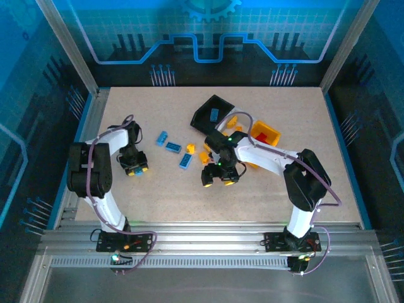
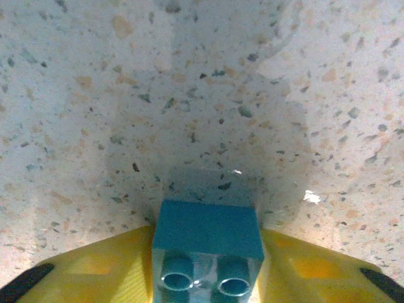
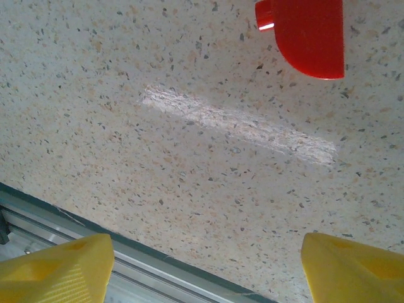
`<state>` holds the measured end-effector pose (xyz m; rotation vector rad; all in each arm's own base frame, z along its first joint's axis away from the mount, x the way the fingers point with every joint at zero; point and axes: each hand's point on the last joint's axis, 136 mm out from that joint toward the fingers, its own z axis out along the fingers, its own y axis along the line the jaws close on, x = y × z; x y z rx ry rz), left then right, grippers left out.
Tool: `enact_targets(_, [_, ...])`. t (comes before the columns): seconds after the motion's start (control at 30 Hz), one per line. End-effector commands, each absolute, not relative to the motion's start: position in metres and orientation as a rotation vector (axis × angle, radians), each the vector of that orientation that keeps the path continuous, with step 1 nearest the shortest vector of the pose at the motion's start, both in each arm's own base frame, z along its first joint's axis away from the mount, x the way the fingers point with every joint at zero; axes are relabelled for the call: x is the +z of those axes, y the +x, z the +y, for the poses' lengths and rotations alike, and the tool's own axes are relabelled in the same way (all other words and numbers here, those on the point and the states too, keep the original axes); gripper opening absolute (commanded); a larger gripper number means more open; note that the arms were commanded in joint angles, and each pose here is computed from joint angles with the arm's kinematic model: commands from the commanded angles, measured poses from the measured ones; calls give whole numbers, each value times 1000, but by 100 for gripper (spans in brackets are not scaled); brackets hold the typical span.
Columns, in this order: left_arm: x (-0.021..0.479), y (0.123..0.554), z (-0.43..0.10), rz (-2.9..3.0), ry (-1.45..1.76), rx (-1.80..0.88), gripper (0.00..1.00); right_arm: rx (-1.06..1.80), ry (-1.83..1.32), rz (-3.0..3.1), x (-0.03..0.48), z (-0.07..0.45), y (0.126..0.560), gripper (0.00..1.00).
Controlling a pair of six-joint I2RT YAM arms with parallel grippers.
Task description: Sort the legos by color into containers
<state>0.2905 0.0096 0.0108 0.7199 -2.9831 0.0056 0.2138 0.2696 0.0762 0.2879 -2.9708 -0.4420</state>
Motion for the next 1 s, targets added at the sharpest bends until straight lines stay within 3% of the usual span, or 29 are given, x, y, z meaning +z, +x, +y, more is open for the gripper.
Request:
enact_targets(0.0, [10,285,12,-2971,734,11,38,-438,292,-2988,82,271,210,79])
enact_targets(0.3, [36,283,-19,-3009,868,323,32,-449,279,-3007,84,270,212,79])
enact_targets(0.6, [86,303,-101,-2877,1135,1011,33,-548,36,-3036,86,224,220,79])
enact_targets(0.77, [114,342,-156,-2806,1162,1260,33,-721,-169,-3024,90,195,222,79])
enact_targets(0.97, [153,423,-213,-2822,1074,1424,33,-771,-234,-3031,94,183,219,79])
